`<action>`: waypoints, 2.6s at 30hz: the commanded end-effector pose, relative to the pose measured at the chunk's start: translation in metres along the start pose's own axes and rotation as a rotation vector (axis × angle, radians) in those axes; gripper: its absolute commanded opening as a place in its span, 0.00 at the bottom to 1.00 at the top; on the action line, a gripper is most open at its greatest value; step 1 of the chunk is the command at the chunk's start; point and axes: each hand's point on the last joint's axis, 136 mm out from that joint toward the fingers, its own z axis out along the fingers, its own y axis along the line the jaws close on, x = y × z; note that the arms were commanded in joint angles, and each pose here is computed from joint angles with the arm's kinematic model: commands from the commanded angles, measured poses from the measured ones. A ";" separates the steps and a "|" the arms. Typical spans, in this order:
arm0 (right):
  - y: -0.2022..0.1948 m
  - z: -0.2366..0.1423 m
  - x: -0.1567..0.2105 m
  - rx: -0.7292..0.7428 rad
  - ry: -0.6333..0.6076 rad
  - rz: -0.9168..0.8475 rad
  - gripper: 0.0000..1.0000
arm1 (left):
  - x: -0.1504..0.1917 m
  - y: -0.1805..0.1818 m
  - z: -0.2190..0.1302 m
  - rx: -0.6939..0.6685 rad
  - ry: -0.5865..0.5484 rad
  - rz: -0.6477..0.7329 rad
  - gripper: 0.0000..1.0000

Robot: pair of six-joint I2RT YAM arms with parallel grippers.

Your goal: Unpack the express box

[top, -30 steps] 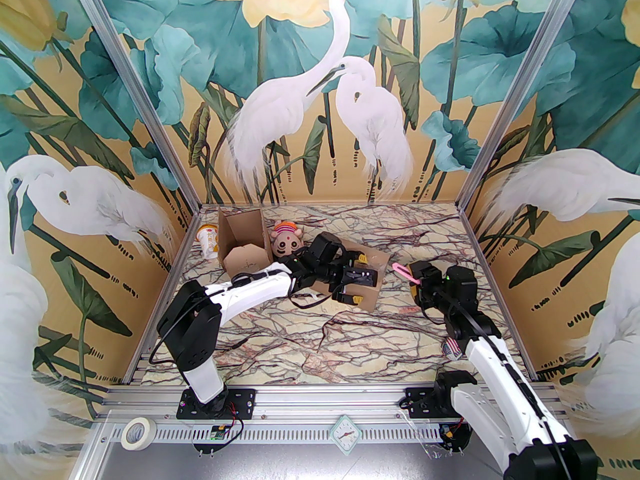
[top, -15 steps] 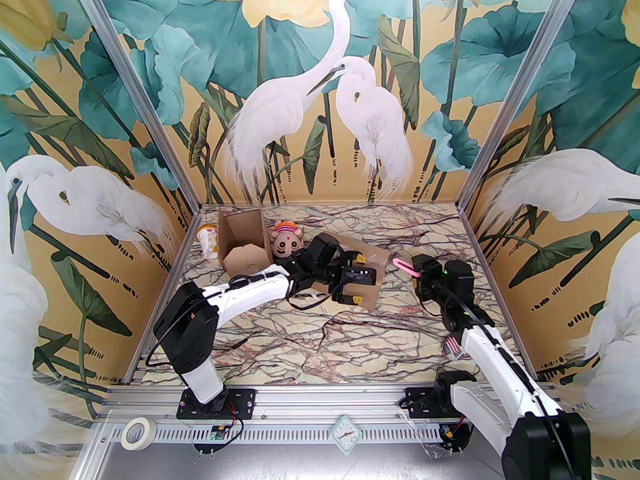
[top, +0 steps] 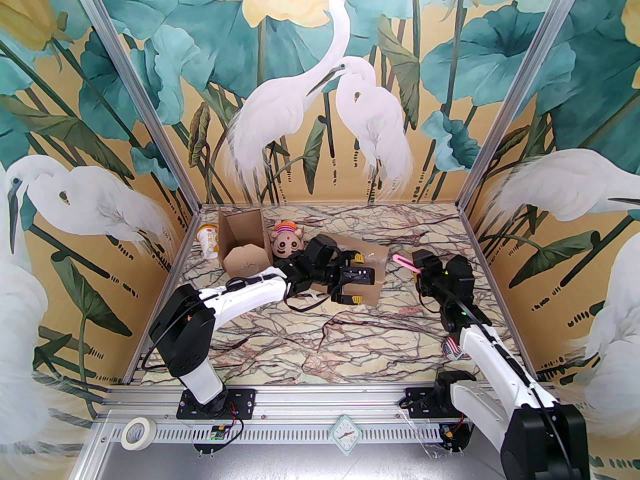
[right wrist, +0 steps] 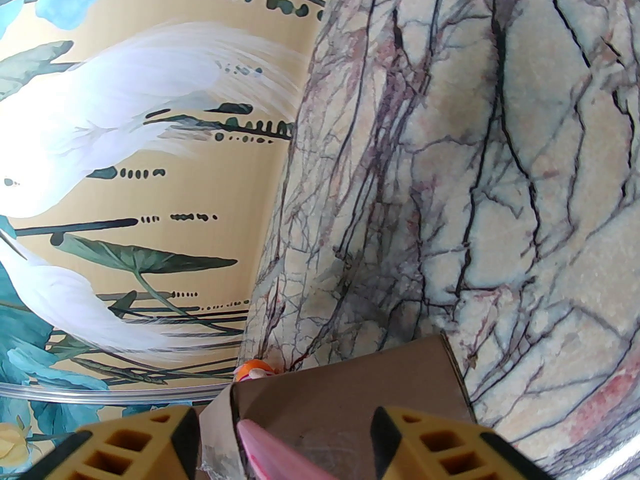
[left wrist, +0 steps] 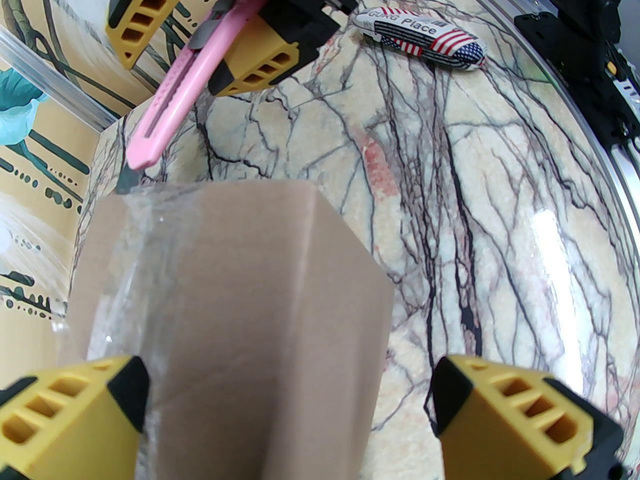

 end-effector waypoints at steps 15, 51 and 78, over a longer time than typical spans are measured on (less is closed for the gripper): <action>-0.007 0.000 -0.010 -0.036 0.059 -0.040 0.70 | -0.027 0.024 -0.018 -0.097 -0.054 -0.012 0.99; -0.121 0.135 -0.034 0.801 0.324 -0.129 0.55 | -0.010 0.047 -0.015 -0.210 0.036 -0.131 0.99; -0.133 0.147 -0.001 0.962 0.593 -0.596 0.58 | -0.004 0.044 -0.020 -0.214 0.065 -0.124 1.00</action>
